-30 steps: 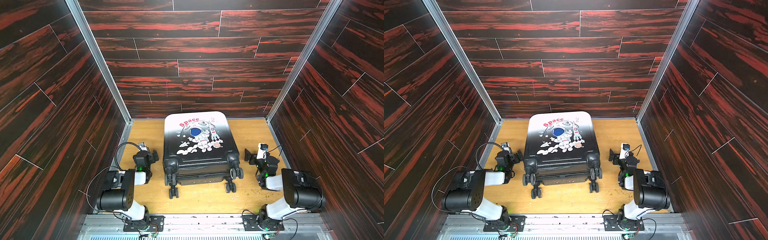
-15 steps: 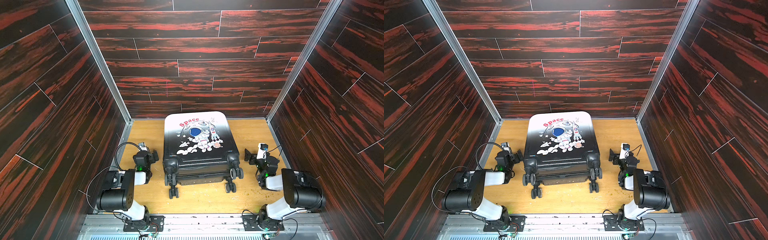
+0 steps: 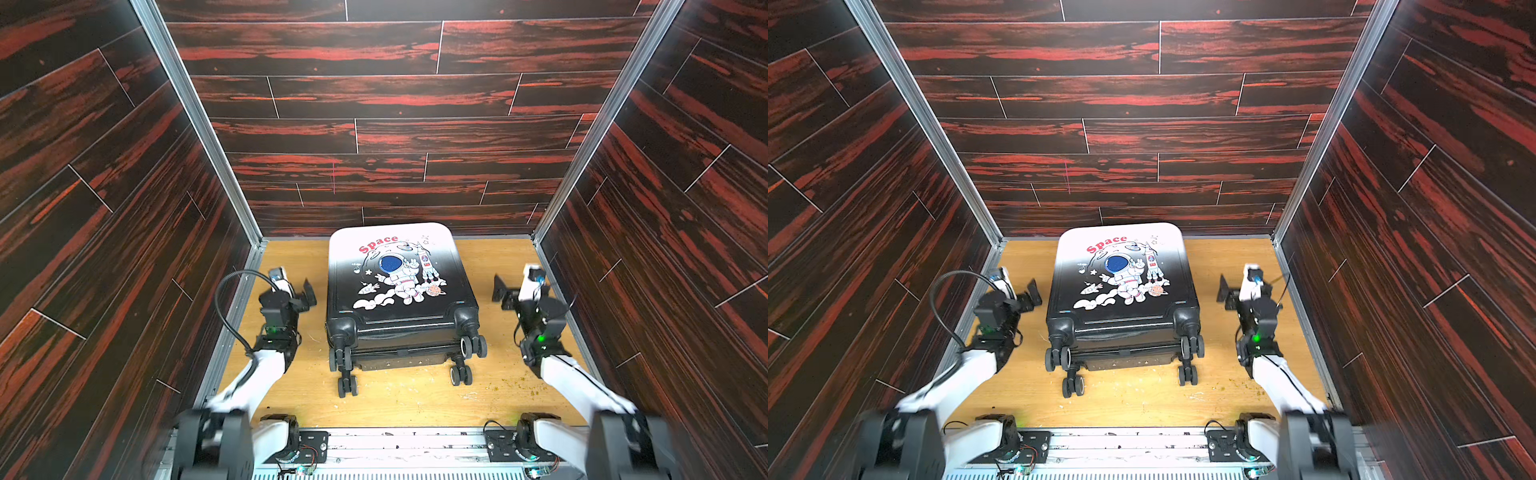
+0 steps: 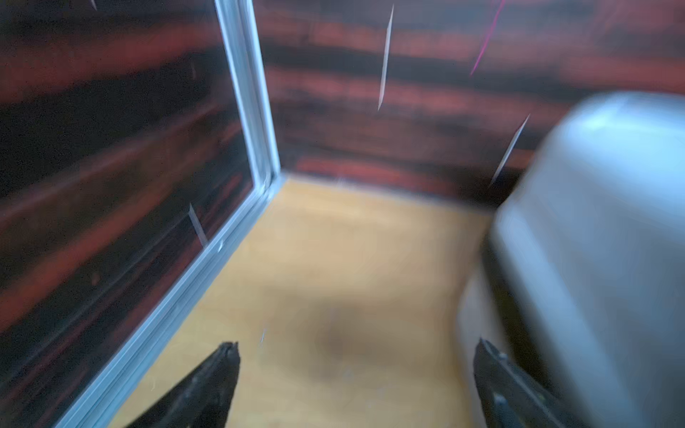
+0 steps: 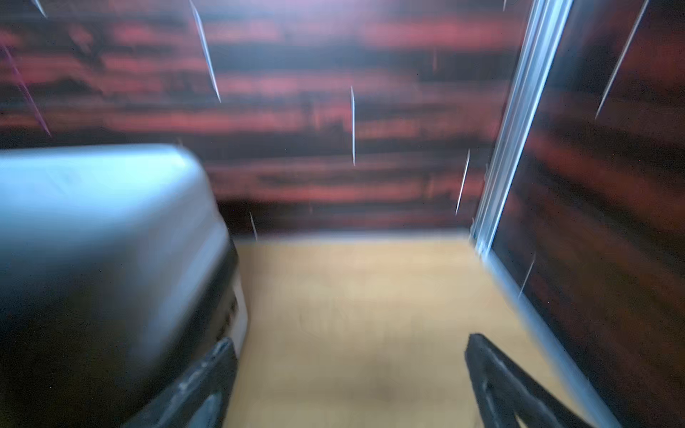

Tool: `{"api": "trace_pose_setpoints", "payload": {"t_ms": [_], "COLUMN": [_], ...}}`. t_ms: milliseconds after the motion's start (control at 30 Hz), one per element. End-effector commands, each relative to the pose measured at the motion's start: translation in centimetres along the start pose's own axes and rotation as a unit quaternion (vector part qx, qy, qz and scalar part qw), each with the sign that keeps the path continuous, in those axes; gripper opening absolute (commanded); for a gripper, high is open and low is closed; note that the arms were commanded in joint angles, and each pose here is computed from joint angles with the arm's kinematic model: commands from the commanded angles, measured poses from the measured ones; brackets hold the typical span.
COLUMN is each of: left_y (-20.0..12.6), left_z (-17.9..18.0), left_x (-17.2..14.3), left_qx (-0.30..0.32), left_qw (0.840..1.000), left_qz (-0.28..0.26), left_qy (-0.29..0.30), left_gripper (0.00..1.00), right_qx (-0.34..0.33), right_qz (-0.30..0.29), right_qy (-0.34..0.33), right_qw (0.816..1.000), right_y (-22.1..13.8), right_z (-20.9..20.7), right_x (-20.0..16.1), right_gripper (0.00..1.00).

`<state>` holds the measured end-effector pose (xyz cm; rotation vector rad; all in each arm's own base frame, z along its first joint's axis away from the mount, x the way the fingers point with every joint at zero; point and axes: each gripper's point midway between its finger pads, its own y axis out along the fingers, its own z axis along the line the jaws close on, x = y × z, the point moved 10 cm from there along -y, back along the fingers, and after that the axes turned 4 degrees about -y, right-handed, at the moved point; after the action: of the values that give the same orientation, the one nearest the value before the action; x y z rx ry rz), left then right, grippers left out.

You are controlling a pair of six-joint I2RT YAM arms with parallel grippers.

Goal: Open the suitcase zippers
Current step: Adjust the suitcase at the center of the board.

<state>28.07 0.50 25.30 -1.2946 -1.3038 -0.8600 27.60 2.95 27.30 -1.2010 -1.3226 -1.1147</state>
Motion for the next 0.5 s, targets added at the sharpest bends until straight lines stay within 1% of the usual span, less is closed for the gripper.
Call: {"api": "trace_pose_setpoints", "payload": {"t_ms": [0,33,67,100,133,167,200,233,267,300,333,367,400,433,467], "left_y": [-3.0,-4.1,-5.0,-6.1,-7.2,-8.0,-9.0,-10.0,-10.7,-11.4,-11.9,-12.2,-12.4,-12.7,-12.9], "left_z": [-1.2,-1.5,-1.8,-2.2,-2.5,-2.6,-2.5,-2.5,-2.1,-1.1,-0.5,-0.7,-1.2,-1.7,-2.0], "left_x": [2.7,3.5,4.1,4.8,5.4,5.8,6.3,6.8,6.8,6.1,5.7,5.6,5.5,5.2,5.0], "left_qx": [-0.020,-0.010,-0.011,-0.026,-0.030,-0.028,-0.026,-0.029,-0.003,0.050,0.079,0.063,0.032,-0.004,-0.019], "left_qw": [0.998,0.997,0.996,0.995,0.993,0.988,0.984,0.983,0.977,0.969,0.962,0.961,0.958,0.952,0.946], "left_qz": [0.020,0.016,0.019,0.026,0.045,0.067,0.100,0.127,0.141,0.149,0.147,0.156,0.179,0.214,0.234], "left_qy": [-0.048,-0.073,-0.084,-0.088,-0.105,-0.133,-0.144,-0.131,-0.157,-0.191,-0.217,-0.219,-0.221,-0.220,-0.224], "left_gripper": [1.00,1.00,1.00,1.00,1.00,1.00,1.00,1.00,1.00,1.00,1.00,1.00,1.00,1.00,1.00], "right_qx": [0.002,0.019,0.035,0.048,0.042,0.023,0.023,0.049,0.070,0.079,0.089,0.128,0.177,0.181,0.177], "right_qz": [0.047,0.038,0.026,0.015,0.008,0.016,0.047,0.074,0.113,0.154,0.187,0.196,0.200,0.211,0.229], "right_qy": [-0.077,-0.097,-0.104,-0.101,-0.073,-0.032,0.019,0.061,0.078,0.102,0.140,0.152,0.154,0.172,0.187], "right_qw": [0.996,0.994,0.994,0.994,0.996,0.999,0.998,0.994,0.988,0.979,0.968,0.960,0.951,0.945,0.939], "right_y": [-1.9,-2.6,-3.4,-4.3,-5.0,-5.5,-6.1,-6.5,-6.8,-7.1,-7.6,-7.8,-8.1,-8.1,-8.2], "right_z": [2.3,3.4,4.4,5.3,5.7,5.7,5.5,5.5,5.7,5.7,5.8,6.2,6.8,6.9,7.0], "right_x": [3.2,4.6,6.1,7.6,9.4,10.9,12.5,14.1,14.7,15.4,15.8,15.9,15.9,15.6,15.3], "right_gripper": [0.99,0.98,0.98,0.98,0.98,0.99,0.99,0.98,0.98,0.98,0.99,0.98,0.97,0.95,0.96]}}
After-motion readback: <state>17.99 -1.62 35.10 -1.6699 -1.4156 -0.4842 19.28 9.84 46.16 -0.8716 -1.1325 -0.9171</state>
